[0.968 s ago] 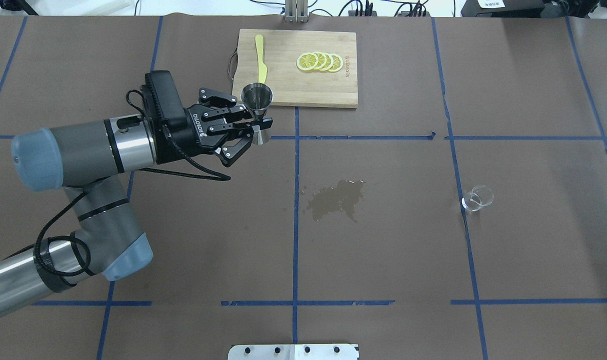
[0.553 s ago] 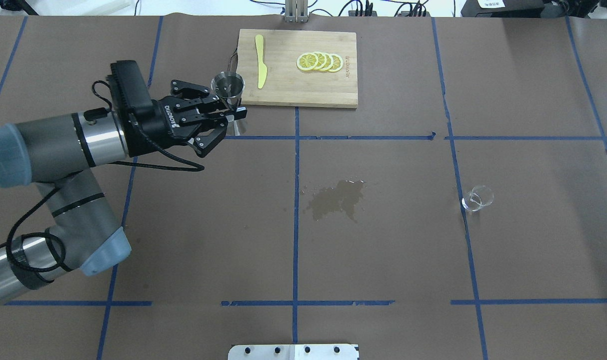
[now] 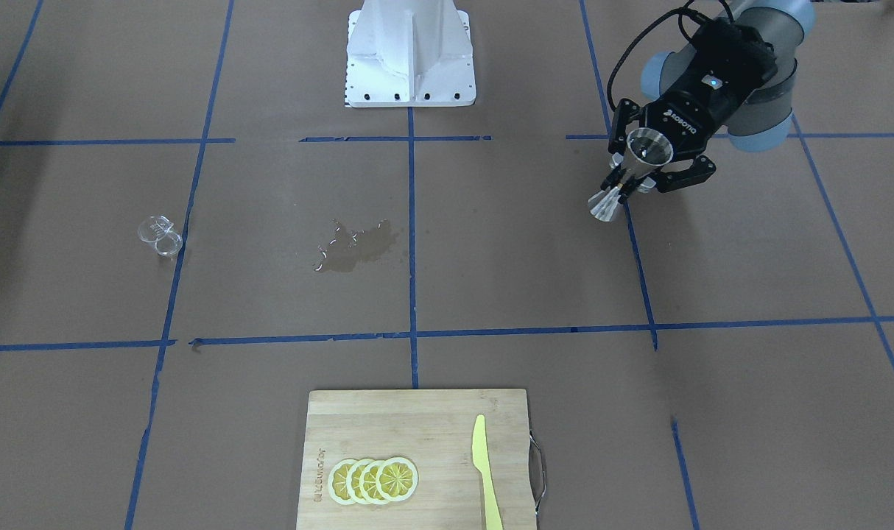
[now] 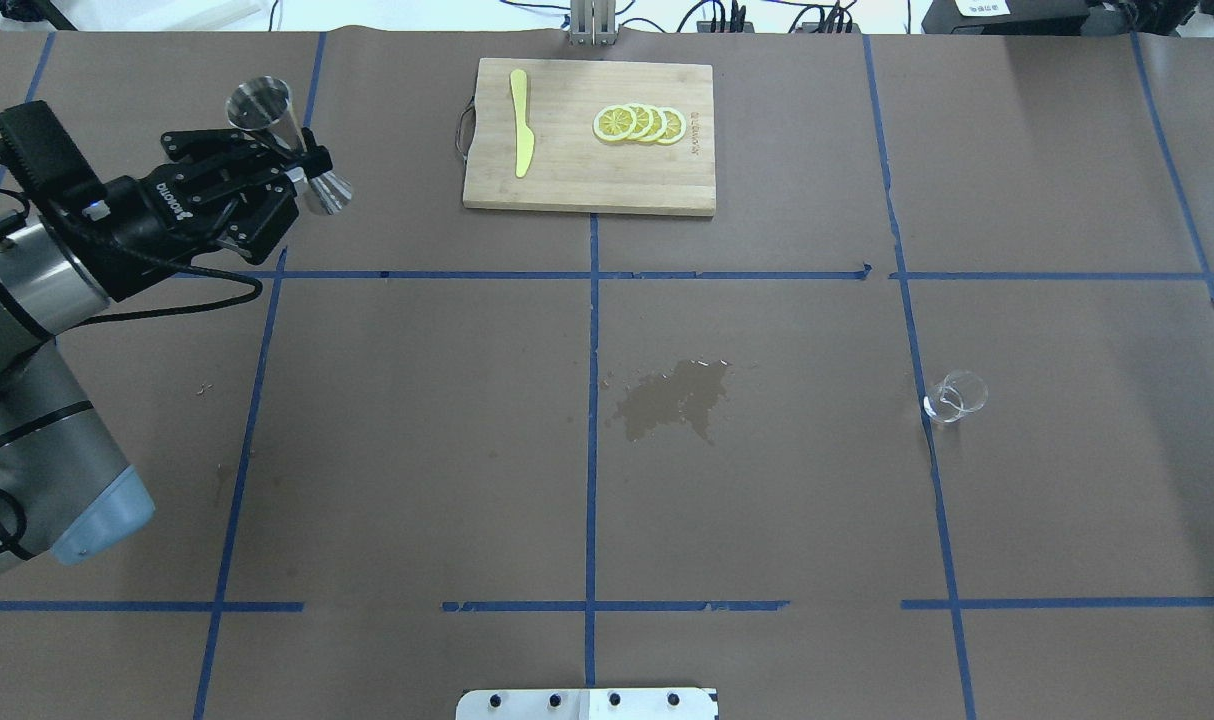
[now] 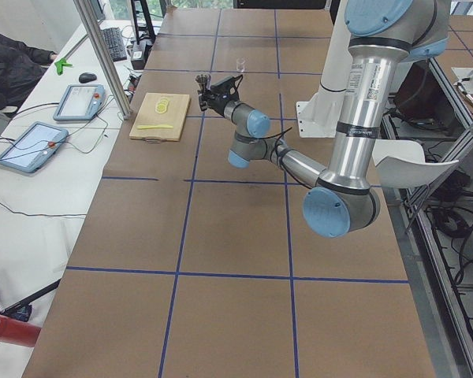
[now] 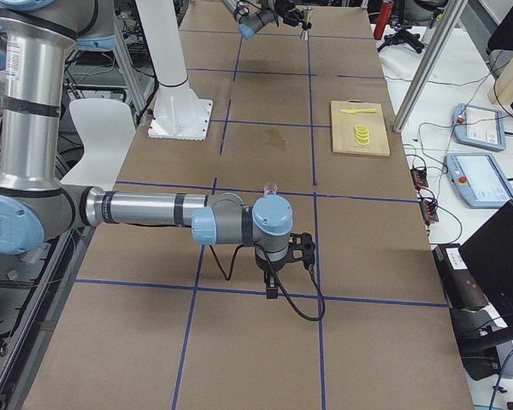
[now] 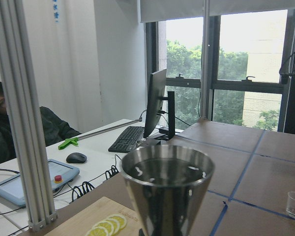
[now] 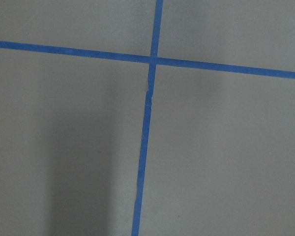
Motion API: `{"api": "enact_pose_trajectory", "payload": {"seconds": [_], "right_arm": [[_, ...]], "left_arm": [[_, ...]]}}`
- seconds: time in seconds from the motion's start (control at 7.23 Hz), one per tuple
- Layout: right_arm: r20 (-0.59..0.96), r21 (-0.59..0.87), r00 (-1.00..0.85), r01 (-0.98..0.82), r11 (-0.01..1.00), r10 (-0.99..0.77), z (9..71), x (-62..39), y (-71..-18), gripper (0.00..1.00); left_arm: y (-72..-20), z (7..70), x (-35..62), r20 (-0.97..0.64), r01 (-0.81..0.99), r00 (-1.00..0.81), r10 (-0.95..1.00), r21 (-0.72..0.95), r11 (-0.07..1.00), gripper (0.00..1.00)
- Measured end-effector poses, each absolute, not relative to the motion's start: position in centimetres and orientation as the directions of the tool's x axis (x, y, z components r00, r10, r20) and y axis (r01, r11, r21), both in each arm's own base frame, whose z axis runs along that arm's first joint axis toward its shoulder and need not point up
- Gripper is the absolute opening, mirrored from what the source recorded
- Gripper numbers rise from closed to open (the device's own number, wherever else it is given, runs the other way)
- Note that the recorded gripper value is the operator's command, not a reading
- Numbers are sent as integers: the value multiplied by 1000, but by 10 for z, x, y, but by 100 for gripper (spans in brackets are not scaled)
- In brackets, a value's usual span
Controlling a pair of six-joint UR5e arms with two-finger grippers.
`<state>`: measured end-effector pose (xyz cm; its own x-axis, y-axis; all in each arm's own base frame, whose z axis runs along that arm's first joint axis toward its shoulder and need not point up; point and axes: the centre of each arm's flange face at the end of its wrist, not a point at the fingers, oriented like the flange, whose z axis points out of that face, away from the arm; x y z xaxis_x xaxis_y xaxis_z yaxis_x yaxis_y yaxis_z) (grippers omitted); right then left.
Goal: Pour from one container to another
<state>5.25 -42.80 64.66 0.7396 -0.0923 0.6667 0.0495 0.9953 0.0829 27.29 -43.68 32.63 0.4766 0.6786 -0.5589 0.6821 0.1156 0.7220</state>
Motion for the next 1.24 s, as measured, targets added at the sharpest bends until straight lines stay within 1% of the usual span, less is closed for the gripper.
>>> {"api": "enact_pose_trajectory", "payload": {"seconds": [0.28, 0.55, 0.69, 0.97, 1.24], "right_arm": [[665, 84, 741, 49, 995, -93, 647, 53, -428, 100], [665, 83, 741, 50, 995, -92, 647, 53, -427, 100], [665, 82, 741, 50, 995, -92, 648, 53, -427, 100], [665, 81, 741, 50, 995, -91, 648, 53, -426, 100], [665, 80, 741, 50, 996, -91, 648, 53, -426, 100]], "left_arm": [[-437, 351, 244, -654, 740, 549, 521, 670, 62, 0], [-431, 382, 221, -682, 737, 612, 400, 676, 26, 0], [-426, 398, 212, -683, 724, 638, 356, 689, 23, 0], [-411, 433, 197, -662, 682, 683, 309, 729, 57, 0], [-407, 440, 194, -687, 700, 663, 297, 710, 80, 0]]}}
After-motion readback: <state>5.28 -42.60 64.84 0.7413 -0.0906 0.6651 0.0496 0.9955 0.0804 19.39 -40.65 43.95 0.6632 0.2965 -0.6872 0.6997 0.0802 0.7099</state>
